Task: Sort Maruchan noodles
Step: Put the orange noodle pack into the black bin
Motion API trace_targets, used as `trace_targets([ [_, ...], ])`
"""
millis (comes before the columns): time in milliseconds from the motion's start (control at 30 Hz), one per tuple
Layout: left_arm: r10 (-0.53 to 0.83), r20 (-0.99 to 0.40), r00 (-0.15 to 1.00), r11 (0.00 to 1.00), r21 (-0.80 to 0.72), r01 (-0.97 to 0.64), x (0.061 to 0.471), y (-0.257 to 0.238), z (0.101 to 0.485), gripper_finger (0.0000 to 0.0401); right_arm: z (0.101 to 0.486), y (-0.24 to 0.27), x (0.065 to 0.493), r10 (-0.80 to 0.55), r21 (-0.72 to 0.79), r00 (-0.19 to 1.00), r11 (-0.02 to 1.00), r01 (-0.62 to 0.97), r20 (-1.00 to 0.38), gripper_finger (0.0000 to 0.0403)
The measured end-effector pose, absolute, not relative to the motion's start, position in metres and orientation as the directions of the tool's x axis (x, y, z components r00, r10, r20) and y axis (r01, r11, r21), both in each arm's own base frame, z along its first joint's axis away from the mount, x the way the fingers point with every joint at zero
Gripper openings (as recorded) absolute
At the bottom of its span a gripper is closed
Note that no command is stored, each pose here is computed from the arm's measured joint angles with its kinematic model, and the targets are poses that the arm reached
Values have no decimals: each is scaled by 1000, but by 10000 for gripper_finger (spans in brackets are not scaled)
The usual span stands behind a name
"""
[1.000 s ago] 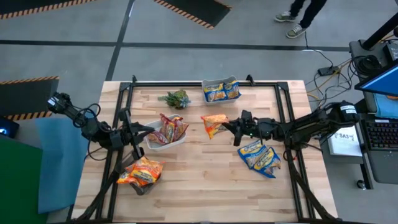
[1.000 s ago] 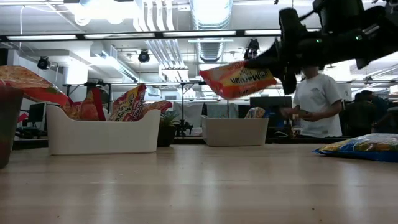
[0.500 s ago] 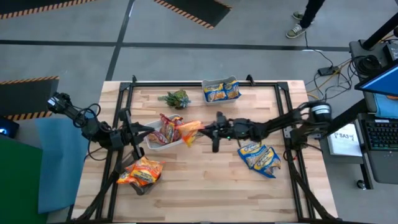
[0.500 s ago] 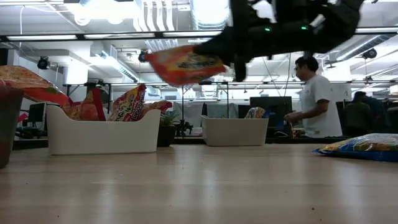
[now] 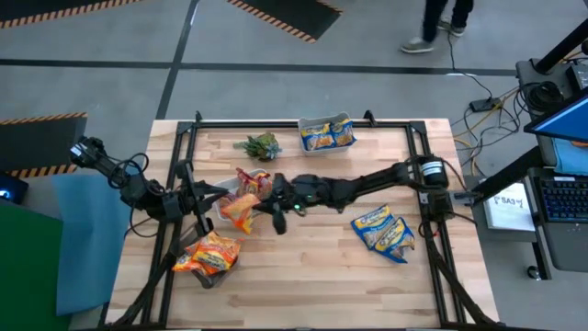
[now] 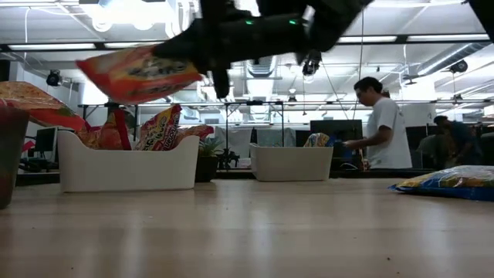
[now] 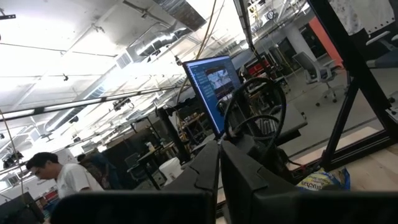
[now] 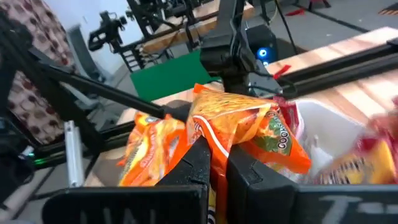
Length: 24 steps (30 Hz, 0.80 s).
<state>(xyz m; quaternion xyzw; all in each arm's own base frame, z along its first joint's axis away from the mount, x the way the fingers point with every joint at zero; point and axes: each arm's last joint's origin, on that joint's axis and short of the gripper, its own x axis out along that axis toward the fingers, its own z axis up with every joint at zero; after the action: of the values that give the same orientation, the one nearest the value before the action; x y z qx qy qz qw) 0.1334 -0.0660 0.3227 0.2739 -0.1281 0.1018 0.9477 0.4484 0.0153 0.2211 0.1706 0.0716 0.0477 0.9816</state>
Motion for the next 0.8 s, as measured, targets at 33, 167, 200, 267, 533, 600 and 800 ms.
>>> trace_targets([
  [33, 123, 299, 946, 830, 491, -263, 133, -66, 323, 0, 223, 16, 456, 118, 330, 984, 941, -68, -135, 9],
  [167, 124, 303, 945, 838, 478, -264, 133, -65, 324, 0, 232, 18, 481, 198, 313, 972, 938, -150, -128, 9],
  [200, 125, 305, 944, 841, 472, -264, 132, -65, 324, 0, 234, 19, 486, 233, 315, 966, 930, -187, -115, 9],
  [267, 126, 310, 942, 846, 463, -265, 131, -65, 325, 0, 237, 22, 497, 294, 317, 951, 914, -252, -94, 9],
  [533, 130, 326, 937, 866, 422, -267, 127, -62, 327, 0, 225, 25, 535, 375, 316, 924, 888, -335, -73, 9],
  [600, 130, 326, 936, 868, 419, -266, 127, -62, 327, 0, 220, 27, 544, 397, 323, 915, 877, -357, -66, 9],
  [800, 130, 326, 936, 869, 417, -266, 127, -62, 327, 0, 208, 37, 572, 447, 314, 894, 852, -419, -18, 9],
])
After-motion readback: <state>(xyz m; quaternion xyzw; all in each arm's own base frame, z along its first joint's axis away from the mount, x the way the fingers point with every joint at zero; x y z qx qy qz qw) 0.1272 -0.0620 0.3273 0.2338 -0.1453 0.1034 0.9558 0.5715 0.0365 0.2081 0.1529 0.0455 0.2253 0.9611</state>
